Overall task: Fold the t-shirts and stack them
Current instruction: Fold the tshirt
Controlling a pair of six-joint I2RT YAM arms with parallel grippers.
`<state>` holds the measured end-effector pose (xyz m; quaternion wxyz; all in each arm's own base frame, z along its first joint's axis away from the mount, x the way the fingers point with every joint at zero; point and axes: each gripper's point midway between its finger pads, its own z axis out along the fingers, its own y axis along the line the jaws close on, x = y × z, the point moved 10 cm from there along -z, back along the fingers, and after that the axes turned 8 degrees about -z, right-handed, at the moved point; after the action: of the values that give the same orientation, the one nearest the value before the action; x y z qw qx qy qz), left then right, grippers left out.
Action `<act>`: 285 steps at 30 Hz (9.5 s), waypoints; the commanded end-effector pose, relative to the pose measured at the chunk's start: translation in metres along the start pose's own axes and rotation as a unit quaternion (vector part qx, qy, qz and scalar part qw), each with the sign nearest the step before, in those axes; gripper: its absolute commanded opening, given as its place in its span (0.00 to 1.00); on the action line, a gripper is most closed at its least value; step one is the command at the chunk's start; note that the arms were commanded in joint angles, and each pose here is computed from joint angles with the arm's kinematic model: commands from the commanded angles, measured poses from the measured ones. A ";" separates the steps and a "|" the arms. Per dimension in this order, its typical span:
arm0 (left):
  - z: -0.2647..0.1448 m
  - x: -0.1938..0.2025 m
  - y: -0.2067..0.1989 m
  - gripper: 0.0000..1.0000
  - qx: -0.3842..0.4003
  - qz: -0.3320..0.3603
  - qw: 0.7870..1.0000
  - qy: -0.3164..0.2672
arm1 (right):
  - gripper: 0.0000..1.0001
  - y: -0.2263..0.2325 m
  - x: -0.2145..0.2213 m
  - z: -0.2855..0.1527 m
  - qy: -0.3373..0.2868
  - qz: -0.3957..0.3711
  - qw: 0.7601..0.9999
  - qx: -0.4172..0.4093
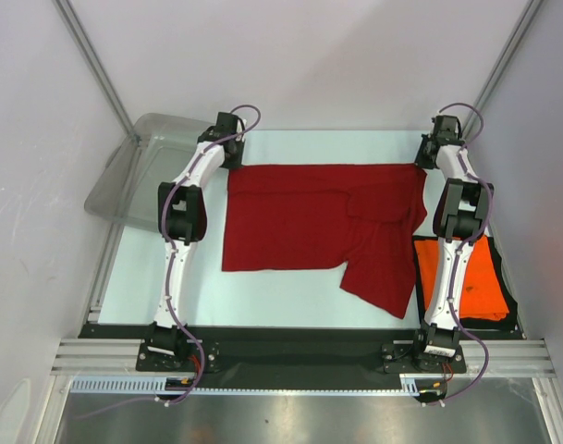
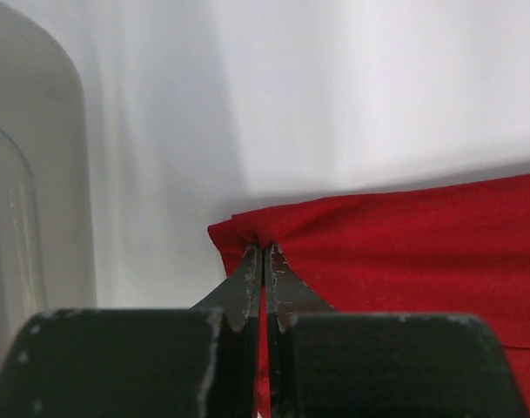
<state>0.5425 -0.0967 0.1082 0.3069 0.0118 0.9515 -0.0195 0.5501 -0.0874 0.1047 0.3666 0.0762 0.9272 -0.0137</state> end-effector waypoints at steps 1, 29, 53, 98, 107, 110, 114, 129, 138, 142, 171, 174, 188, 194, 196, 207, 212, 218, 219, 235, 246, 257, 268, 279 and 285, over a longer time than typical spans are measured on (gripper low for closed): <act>-0.017 -0.032 0.011 0.00 -0.031 0.021 0.996 -0.082 | 0.00 0.004 -0.022 -0.011 -0.049 0.001 0.999 0.009; -0.067 -0.047 0.003 0.44 -0.061 0.006 0.988 -0.143 | 0.56 0.017 -0.054 -0.035 -0.048 0.026 0.997 0.050; -0.262 0.157 -0.029 0.52 0.124 -0.210 0.969 -0.048 | 0.68 0.129 0.149 -0.301 0.165 0.082 0.972 -0.146; -0.082 0.081 -0.228 0.47 0.459 -0.215 0.862 0.005 | 0.53 0.049 0.083 -0.131 0.080 0.050 0.972 -0.215; -0.063 0.086 -0.246 0.51 0.457 -0.219 0.862 0.023 | 0.54 0.052 0.086 -0.123 0.080 0.044 0.965 -0.247; -0.061 0.087 -0.253 0.51 0.464 -0.227 0.856 0.029 | 0.55 0.051 0.090 -0.123 0.088 0.042 0.966 -0.241; -0.058 0.091 -0.259 0.51 0.455 -0.228 0.860 0.032 | 0.58 0.049 0.092 -0.126 0.087 0.038 0.968 -0.232; -0.052 0.098 -0.280 0.44 0.460 -0.255 0.848 0.056 | 0.57 0.039 0.100 -0.124 0.100 0.038 0.968 -0.226; -0.049 0.101 -0.284 0.39 0.453 -0.255 0.851 0.068 | 0.49 0.041 0.108 -0.117 0.113 0.040 0.964 -0.238; -0.053 0.098 -0.284 0.35 0.452 -0.250 0.853 0.069 | 0.44 0.043 0.109 -0.118 0.108 0.042 0.961 -0.250; -0.085 0.069 -0.255 0.01 0.402 -0.217 0.885 0.092 | 0.25 0.036 0.085 -0.148 0.223 0.138 0.950 -0.170; -0.091 0.061 -0.251 0.01 0.405 -0.205 0.887 0.083 | 0.37 0.034 0.078 -0.155 0.207 0.136 0.954 -0.168; -0.110 0.051 -0.241 0.44 0.414 -0.127 0.900 0.060 | 0.48 0.025 0.074 -0.153 0.178 0.116 0.961 -0.178; -0.084 0.067 -0.258 0.40 0.439 -0.129 0.885 0.082 | 0.36 0.023 0.081 -0.139 0.163 0.081 0.964 -0.192; -0.074 0.069 -0.270 0.39 0.446 -0.128 0.881 0.087 | 0.25 0.021 0.084 -0.134 0.161 0.074 0.966 -0.187; -0.054 0.094 -0.282 0.36 0.425 -0.142 0.887 0.115 | 0.30 0.029 0.102 -0.124 0.181 0.068 0.960 -0.204; -0.051 0.098 -0.283 0.36 0.426 -0.146 0.885 0.122 | 0.31 0.031 0.109 -0.119 0.189 0.069 0.958 -0.204; -0.052 0.099 -0.281 0.39 0.414 -0.145 0.890 0.125 | 0.39 0.034 0.112 -0.118 0.193 0.070 0.954 -0.218; -0.057 0.096 -0.280 0.40 0.414 -0.142 0.891 0.119 | 0.40 0.036 0.110 -0.120 0.183 0.069 0.956 -0.221; -0.057 0.107 -0.273 0.46 0.399 -0.135 0.898 0.129 | 0.40 0.040 0.116 -0.129 0.168 0.086 0.957 -0.219; -0.057 0.106 -0.274 0.45 0.408 -0.144 0.892 0.132 | 0.31 0.047 0.126 -0.125 0.121 0.134 0.951 -0.251; -0.060 0.104 -0.271 0.42 0.406 -0.140 0.894 0.128 | 0.00 0.031 0.122 -0.149 0.127 0.176 0.954 -0.207; -0.071 0.093 -0.265 0.43 0.402 -0.123 0.901 0.110 | 0.05 0.025 0.130 -0.148 0.192 0.206 0.946 -0.161; -0.115 0.071 -0.239 0.43 0.359 -0.049 0.929 0.072 | 0.50 0.013 0.084 -0.165 0.153 0.166 0.969 -0.100; -0.126 0.046 -0.201 0.42 0.342 -0.051 0.937 0.044 | 0.46 0.011 0.027 -0.136 0.041 0.197 0.974 -0.103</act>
<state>0.4111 -0.3242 0.1449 0.1843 0.0615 0.9105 -0.3649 0.4087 -0.0532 0.1809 0.2724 0.1966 0.9275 0.1643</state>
